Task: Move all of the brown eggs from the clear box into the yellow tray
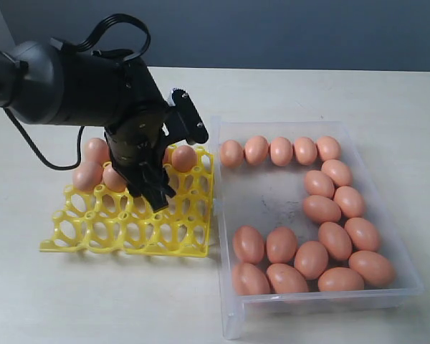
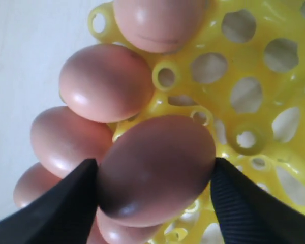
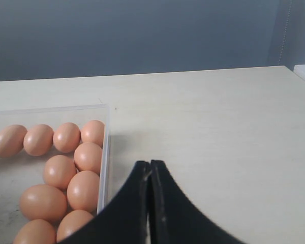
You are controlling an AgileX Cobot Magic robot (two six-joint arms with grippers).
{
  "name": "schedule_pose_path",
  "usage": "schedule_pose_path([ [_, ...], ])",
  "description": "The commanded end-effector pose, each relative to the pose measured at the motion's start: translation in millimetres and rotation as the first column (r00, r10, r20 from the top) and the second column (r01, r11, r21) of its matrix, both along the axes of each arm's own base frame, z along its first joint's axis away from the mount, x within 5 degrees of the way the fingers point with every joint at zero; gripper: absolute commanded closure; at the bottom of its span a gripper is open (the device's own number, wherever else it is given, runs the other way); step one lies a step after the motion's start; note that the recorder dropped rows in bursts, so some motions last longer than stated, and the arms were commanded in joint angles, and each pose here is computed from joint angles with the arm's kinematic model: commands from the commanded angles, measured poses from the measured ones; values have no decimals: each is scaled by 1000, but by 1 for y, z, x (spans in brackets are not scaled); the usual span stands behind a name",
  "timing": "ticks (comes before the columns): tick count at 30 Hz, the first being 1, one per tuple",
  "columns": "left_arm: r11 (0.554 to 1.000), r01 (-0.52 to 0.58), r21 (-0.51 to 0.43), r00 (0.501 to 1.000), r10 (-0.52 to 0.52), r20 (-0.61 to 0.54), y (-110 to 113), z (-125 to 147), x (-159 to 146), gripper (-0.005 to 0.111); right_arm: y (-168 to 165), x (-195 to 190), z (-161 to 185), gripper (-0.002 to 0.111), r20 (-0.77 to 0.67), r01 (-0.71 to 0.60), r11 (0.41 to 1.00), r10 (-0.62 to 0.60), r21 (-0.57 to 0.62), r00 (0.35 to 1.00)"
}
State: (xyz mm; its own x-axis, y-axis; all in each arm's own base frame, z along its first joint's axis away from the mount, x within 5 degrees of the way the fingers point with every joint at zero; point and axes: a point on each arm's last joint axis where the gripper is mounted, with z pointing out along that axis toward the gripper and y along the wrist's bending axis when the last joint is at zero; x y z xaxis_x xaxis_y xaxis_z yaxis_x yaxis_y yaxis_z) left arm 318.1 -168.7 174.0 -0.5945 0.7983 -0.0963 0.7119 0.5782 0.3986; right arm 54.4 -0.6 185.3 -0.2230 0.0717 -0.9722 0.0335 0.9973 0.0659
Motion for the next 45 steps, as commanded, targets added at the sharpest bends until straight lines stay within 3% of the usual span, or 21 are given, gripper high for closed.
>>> schedule_pose_path([
  [1, 999, -7, -38, 1000, 6, -12, -4, 2, -3, 102, 0, 0, 0, 109, 9, -1, 1000, 1, -5, 1000],
  [5, 999, 4, -42, 1000, -5, -23, -5, 1, -4, 79, 0, 0, 0, 109, 9, -1, 1000, 1, -5, 1000],
  [9, 999, -5, -39, 1000, 4, -27, -4, 1, -5, 47, 0, 0, 0, 109, 9, -1, 1000, 1, -5, 1000],
  [12, 999, -2, -36, 1000, 1, -25, -4, 1, -4, 35, 0, 0, 0, 109, 9, -1, 1000, 1, -5, 1000],
  [21, 1000, 4, 20, 1000, -3, -26, 0, 4, -3, 34, 0, 0, 0, 109, 9, -1, 1000, 1, -5, 1000],
  [25, 999, -21, 25, 1000, 21, -10, 0, 21, -1, 34, 0, 0, 0, 109, 9, -1, 1000, 1, -5, 1000],
  [27, 999, -43, -14, 999, 43, 16, -2, 33, 0, 34, 0, 0, 0, 109, 9, -1, 1000, 1, -5, 1000],
  [30, 985, -63, -163, 996, 72, 47, -10, 53, -2, 34, 0, 0, 0, 109, 9, -1, 1000, 1, -5, 1000],
  [34, 885, -26, -464, 999, 33, 8, -34, 70, -10, 34, 0, 0, 0, 109, 9, -1, 1000, 1, -5, 1000],
  [38, 761, 6, -649, 992, -86, -92, -56, 71, -20, 34, 0, 0, 0, 109, 9, -1, 1000, 1, -5, 1000],
  [42, 695, 47, -717, 971, -200, -130, -66, 71, -28, 34, 0, 0, 0, 109, 9, -1, 1000, 1, -5, 1000],
  [45, 684, 57, -728, 966, -222, -133, -69, 67, -27, 34, 0, 0, 0, 109, 9, -1, 1000, 1, -5, 1000],
])
